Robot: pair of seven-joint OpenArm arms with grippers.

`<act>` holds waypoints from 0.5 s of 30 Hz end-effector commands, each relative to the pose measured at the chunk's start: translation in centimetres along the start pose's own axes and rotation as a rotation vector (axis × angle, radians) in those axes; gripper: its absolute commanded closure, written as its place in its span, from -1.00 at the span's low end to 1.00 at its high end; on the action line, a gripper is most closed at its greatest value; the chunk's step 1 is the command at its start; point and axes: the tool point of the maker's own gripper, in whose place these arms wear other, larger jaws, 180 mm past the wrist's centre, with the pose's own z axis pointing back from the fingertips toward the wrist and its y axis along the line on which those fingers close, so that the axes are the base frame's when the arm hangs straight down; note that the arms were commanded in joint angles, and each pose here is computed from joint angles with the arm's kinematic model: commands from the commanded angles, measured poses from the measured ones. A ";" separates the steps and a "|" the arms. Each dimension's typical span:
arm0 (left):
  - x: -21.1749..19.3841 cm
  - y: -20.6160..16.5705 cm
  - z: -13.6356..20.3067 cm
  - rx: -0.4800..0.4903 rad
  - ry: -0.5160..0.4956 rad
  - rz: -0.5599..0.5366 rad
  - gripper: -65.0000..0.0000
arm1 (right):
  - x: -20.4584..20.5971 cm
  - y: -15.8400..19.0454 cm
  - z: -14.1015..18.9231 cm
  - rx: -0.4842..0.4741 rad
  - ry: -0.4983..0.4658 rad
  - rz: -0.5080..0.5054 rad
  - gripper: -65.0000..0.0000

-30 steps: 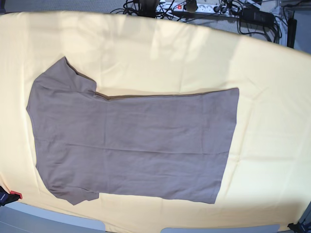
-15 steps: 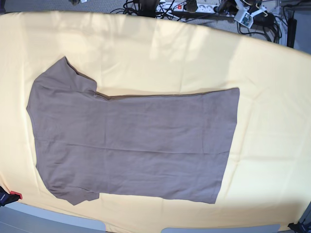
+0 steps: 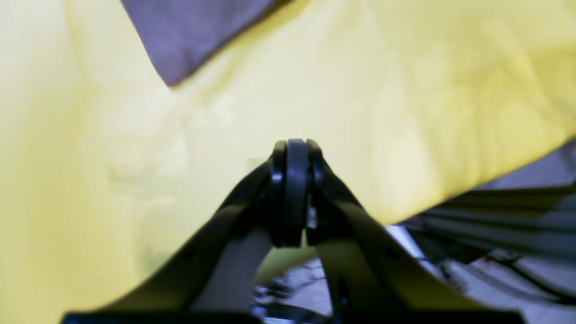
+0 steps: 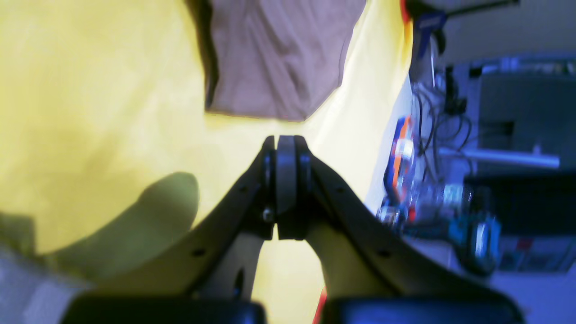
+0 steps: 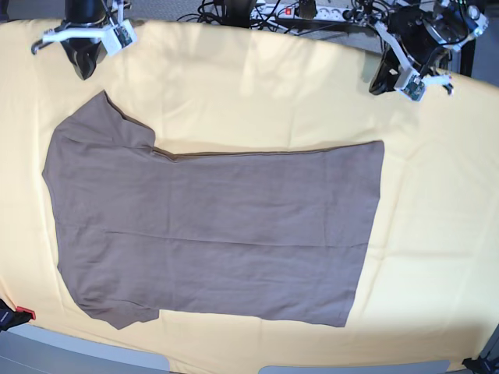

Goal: Fold the T-shirt properly
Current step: 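Move both grippers down to the shirt's shoulder corners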

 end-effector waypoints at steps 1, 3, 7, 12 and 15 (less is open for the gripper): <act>1.9 0.5 0.1 -0.003 -0.059 -0.049 1.00 | 0.9 -1.0 -0.5 -0.010 -0.053 0.009 1.00; 3.7 1.5 0.1 0.002 -0.107 -0.145 1.00 | 1.6 -0.5 -1.4 0.064 -0.095 0.005 1.00; 6.6 2.5 0.3 -0.026 -0.180 -0.352 1.00 | 2.3 0.1 -2.4 0.171 -0.145 -0.004 1.00; 8.2 2.9 0.1 -0.128 -0.199 -0.516 0.70 | 3.1 0.2 -2.8 0.227 -0.183 -0.064 0.98; 7.6 3.7 -0.9 -0.137 -0.146 -0.593 0.17 | 3.1 0.7 -2.7 0.256 -0.189 -0.048 0.51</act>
